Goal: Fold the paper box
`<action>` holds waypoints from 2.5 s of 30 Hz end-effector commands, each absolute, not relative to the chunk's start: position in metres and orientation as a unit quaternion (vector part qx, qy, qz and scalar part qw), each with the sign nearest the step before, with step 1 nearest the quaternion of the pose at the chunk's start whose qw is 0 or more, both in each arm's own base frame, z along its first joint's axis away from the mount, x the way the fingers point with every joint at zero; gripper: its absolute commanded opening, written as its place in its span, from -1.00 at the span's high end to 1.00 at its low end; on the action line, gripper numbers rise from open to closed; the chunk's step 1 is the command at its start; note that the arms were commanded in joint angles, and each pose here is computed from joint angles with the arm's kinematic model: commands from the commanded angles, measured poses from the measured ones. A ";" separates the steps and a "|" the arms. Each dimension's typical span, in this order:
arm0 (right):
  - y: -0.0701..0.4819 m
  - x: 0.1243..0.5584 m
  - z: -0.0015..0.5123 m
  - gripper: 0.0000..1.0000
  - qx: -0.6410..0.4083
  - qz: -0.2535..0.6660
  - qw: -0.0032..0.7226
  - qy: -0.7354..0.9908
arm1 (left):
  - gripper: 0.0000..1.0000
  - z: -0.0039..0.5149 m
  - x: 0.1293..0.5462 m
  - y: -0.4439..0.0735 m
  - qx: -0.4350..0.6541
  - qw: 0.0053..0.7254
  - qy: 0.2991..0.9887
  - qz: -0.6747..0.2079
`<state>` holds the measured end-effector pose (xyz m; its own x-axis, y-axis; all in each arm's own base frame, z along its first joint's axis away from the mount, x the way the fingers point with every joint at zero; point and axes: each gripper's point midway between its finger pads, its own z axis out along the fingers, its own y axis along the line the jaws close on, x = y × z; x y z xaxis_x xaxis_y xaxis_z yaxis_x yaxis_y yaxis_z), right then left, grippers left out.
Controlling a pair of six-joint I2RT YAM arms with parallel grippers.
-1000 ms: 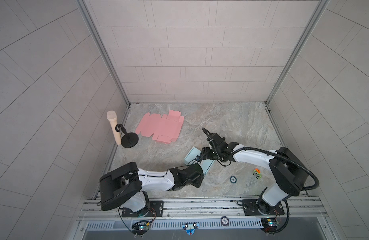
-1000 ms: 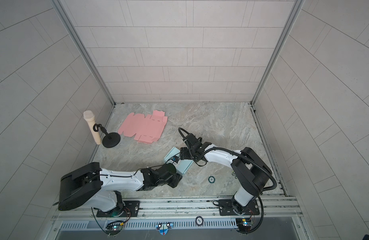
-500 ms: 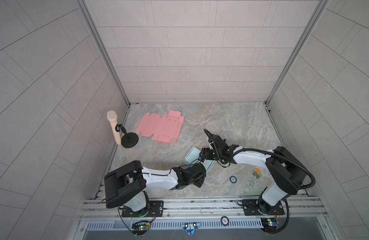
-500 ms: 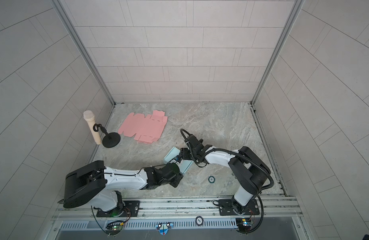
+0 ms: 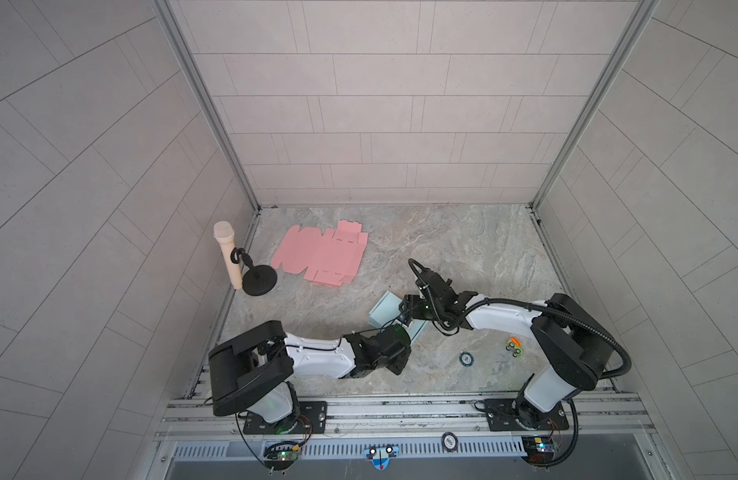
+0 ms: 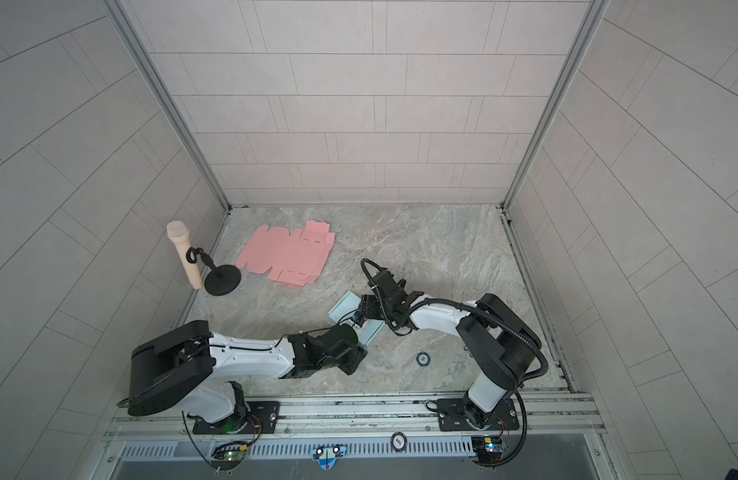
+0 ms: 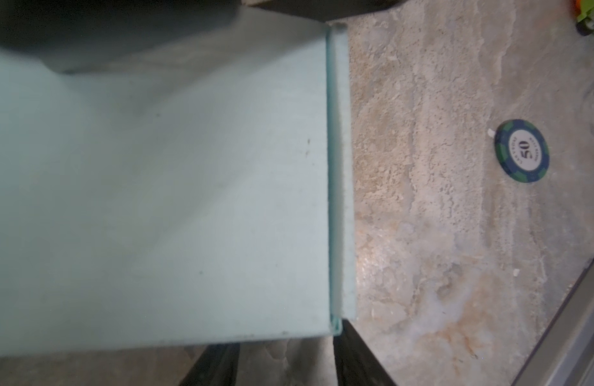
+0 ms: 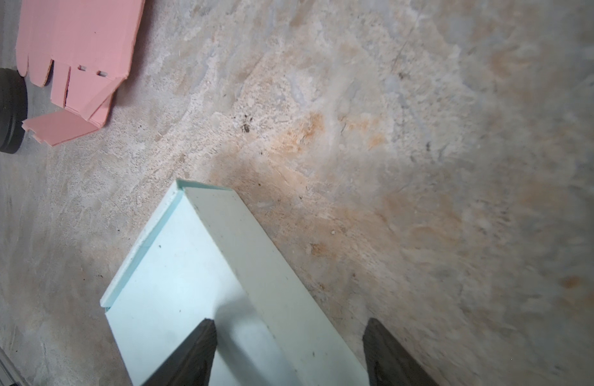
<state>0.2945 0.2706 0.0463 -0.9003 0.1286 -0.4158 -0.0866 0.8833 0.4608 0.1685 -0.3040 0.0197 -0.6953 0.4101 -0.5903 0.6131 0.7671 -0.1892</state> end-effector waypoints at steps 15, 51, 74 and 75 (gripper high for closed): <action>0.246 0.279 0.116 -0.48 -0.010 0.184 0.262 0.947 | -0.07 0.066 0.161 -0.287 0.229 0.224 0.906 -0.277; 0.265 0.205 0.057 -0.55 0.037 0.248 0.236 0.939 | -0.15 0.056 0.287 -0.247 0.075 0.199 0.924 -0.317; 0.226 0.229 0.049 -0.51 0.044 0.219 0.231 0.947 | -0.09 0.054 0.217 -0.265 0.100 0.187 0.914 -0.346; 0.229 0.230 0.048 -0.51 0.040 0.219 0.229 0.948 | -0.09 0.053 0.215 -0.268 0.102 0.186 0.913 -0.347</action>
